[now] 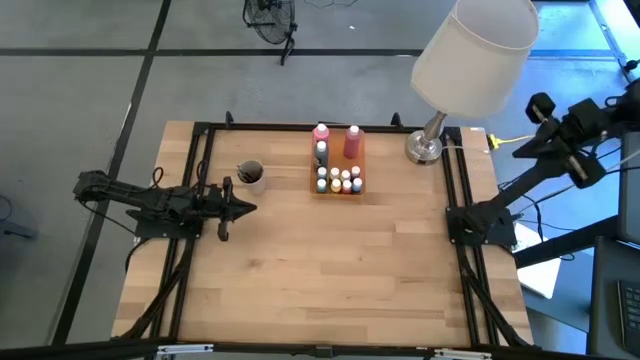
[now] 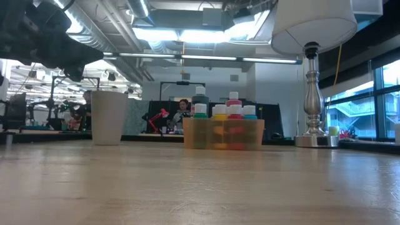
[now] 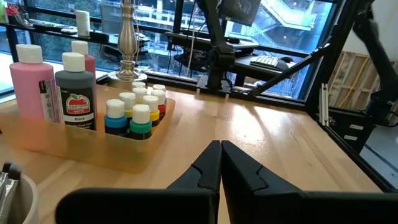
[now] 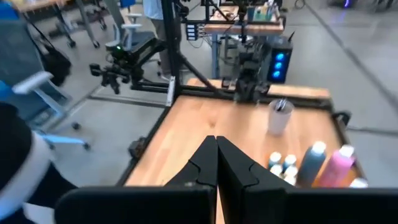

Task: Pick & Place Paint Supplies
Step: Return to Home Position

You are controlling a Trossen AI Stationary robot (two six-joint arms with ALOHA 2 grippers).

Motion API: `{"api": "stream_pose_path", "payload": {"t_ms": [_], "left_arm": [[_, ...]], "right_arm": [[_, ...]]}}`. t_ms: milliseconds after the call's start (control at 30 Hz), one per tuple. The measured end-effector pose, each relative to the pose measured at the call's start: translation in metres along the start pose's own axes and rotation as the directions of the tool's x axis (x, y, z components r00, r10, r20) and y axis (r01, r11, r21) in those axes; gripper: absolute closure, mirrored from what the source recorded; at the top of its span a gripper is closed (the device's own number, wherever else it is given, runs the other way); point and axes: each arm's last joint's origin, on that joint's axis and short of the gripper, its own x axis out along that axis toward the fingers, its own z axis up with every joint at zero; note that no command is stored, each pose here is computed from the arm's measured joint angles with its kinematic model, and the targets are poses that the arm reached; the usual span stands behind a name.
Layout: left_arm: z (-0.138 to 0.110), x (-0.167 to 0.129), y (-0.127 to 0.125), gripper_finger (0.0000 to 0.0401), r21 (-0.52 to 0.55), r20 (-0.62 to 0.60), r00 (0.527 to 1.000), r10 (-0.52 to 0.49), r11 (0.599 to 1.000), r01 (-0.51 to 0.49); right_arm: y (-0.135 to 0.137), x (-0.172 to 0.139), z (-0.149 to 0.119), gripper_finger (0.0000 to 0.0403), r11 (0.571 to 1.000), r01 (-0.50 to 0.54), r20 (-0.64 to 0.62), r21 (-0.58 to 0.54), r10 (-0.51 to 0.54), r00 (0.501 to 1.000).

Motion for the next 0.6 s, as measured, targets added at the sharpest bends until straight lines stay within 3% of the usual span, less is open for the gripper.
{"api": "stream_pose_path", "payload": {"t_ms": [133, 333, 500, 600], "left_arm": [[0.000, 0.000, 0.000, 0.0395, 0.000, 0.000, 1.000, 0.000, 1.000, 0.000], [0.000, 0.000, 0.000, 0.0395, 0.000, 0.000, 1.000, 0.000, 1.000, 0.000], [0.000, 0.000, 0.000, 0.0395, 0.000, 0.000, 1.000, 0.000, 1.000, 0.000], [0.000, 0.000, 0.000, 0.0395, 0.000, 0.000, 1.000, 0.000, 1.000, 0.000]], "right_arm": [[-0.006, -0.005, -0.029, 0.0403, 0.995, 0.002, -0.002, 0.104, -0.002, 1.000], [-0.005, 0.013, -0.079, 0.0403, 0.991, -0.027, 0.004, 0.128, 0.027, 1.000], [-0.001, 0.037, -0.109, 0.0403, 0.984, -0.100, 0.179, 0.145, 0.074, 0.981], [0.004, 0.060, -0.126, 0.0403, 0.985, -0.128, 0.196, 0.113, 0.104, 0.975]]}}
